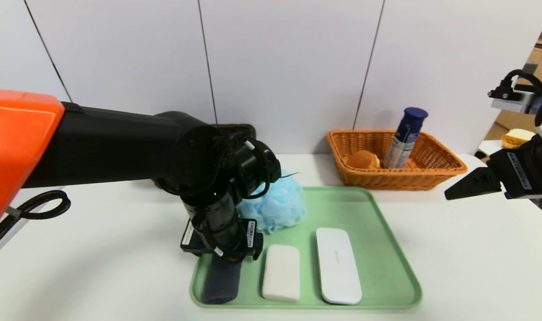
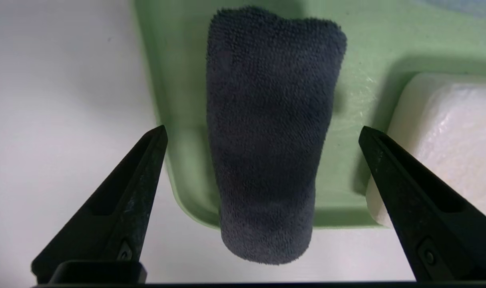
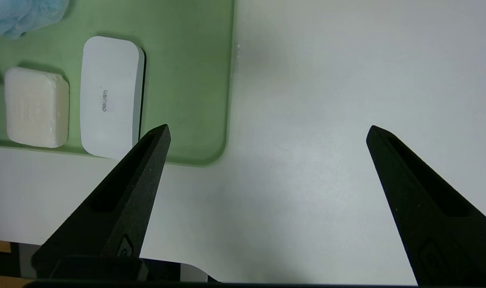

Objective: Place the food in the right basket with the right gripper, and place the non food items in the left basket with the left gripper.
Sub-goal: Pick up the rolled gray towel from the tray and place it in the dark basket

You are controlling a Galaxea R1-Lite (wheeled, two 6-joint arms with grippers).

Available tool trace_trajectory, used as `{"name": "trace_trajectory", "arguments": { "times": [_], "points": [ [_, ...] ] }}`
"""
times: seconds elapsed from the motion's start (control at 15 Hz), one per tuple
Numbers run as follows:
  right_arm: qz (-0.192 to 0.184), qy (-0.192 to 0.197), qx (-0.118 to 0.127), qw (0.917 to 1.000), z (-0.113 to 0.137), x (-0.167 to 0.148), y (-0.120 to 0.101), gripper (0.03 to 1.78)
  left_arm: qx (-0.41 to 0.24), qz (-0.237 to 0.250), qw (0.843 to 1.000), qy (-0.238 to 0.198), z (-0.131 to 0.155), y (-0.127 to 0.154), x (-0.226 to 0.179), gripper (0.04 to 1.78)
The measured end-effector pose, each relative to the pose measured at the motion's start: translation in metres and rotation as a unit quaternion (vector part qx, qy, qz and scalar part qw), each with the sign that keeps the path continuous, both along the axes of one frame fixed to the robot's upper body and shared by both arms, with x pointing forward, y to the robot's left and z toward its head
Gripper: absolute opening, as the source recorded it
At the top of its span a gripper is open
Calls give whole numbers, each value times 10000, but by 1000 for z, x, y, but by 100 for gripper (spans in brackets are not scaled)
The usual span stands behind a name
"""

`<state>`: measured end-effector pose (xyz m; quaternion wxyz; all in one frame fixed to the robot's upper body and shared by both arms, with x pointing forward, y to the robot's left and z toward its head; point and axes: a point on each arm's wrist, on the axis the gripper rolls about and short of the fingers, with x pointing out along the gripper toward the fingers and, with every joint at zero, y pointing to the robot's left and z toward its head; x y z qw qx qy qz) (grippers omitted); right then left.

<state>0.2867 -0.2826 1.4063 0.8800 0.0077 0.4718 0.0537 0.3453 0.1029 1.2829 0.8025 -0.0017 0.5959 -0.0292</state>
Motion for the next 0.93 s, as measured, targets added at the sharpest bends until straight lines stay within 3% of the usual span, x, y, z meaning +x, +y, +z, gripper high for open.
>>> {"name": "trace_trajectory", "arguments": {
  "times": [0.67, 0.93],
  "points": [
    [-19, -6, 16, 10000, 0, -4, -1, 169, -65, -41, 9997, 225, -13, -5, 5, 166],
    [-18, 7, 10, 10000, -1, -7, -2, 169, -66, -32, 9997, 223, -13, -6, 5, 103]
  ]
}}
